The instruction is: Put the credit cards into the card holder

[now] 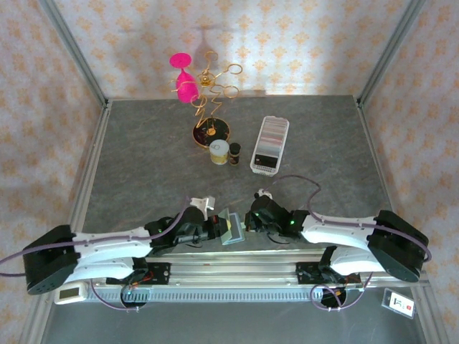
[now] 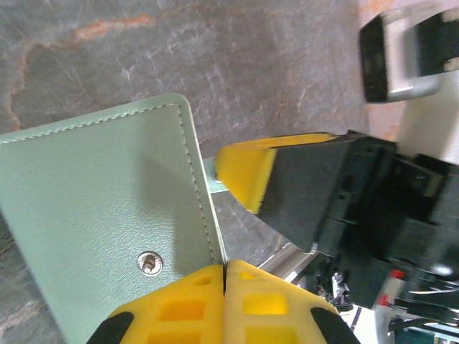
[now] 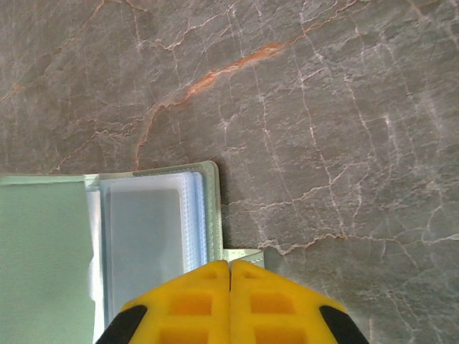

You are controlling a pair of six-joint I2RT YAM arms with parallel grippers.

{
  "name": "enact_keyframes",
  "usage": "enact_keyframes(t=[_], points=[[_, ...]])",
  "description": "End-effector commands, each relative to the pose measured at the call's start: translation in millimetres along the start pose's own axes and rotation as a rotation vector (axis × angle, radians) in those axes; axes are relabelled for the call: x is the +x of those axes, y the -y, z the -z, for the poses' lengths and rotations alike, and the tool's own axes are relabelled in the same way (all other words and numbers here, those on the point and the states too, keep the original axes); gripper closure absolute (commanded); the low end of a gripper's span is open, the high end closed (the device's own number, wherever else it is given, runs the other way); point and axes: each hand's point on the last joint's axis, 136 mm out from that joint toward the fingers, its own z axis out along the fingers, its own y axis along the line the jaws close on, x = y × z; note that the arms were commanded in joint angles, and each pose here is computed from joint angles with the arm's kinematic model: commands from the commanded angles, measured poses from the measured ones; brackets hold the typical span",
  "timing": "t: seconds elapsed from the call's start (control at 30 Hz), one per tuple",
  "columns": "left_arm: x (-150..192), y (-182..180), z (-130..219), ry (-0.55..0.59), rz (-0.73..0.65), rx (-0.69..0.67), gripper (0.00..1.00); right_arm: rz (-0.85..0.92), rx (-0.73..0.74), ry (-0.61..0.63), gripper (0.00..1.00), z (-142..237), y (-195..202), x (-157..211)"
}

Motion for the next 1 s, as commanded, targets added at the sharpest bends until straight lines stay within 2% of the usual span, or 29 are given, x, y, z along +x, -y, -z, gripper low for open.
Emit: enact_keyframes(t=[0.0, 0.1, 0.17, 0.23, 0.33, 0.43, 0.5, 0.57, 0.63, 0.8, 0.97], points=[[5, 14, -14, -0.019, -0.011, 0.077, 1.00, -0.019, -0.024, 0.004, 1.00, 3, 0, 3], [8, 8, -25, -0.041, -0.031, 0.044, 1.00, -0.020, -0.012, 0.013, 0.97, 6, 2, 1], [8, 6, -27, -0.041, -0.031, 0.037, 0.91, -0.016, -0.005, 0.017, 0.91, 7, 4, 1], [8, 6, -26, -0.037, -0.034, 0.040, 0.76, -0.014, 0.003, 0.021, 0.85, 7, 5, 0], [2, 6, -18, -0.004, -0.029, 0.025, 0.62, -0.011, -0.003, 0.021, 0.83, 7, 3, 0], [-5, 2, -5, 0.040, -0.025, 0.012, 0.61, -0.006, -0.005, 0.020, 0.80, 8, 1, -1], [-7, -2, 1, 0.057, -0.019, 0.001, 0.62, -0.003, -0.003, 0.022, 0.79, 8, 1, -2], [-6, -8, 6, 0.067, -0.004, -0.007, 0.67, 0.000, -0.008, 0.020, 0.79, 8, 0, -2], [-3, -14, 9, 0.066, 0.015, 0.001, 0.82, 0.003, -0.016, 0.016, 0.79, 8, -3, -2], [4, -30, 13, 0.063, 0.049, -0.013, 1.00, -0.001, -0.028, 0.031, 0.85, 14, -6, -6], [10, -35, 13, 0.055, 0.063, -0.008, 1.00, 0.004, -0.038, 0.031, 0.80, 17, -8, -6]])
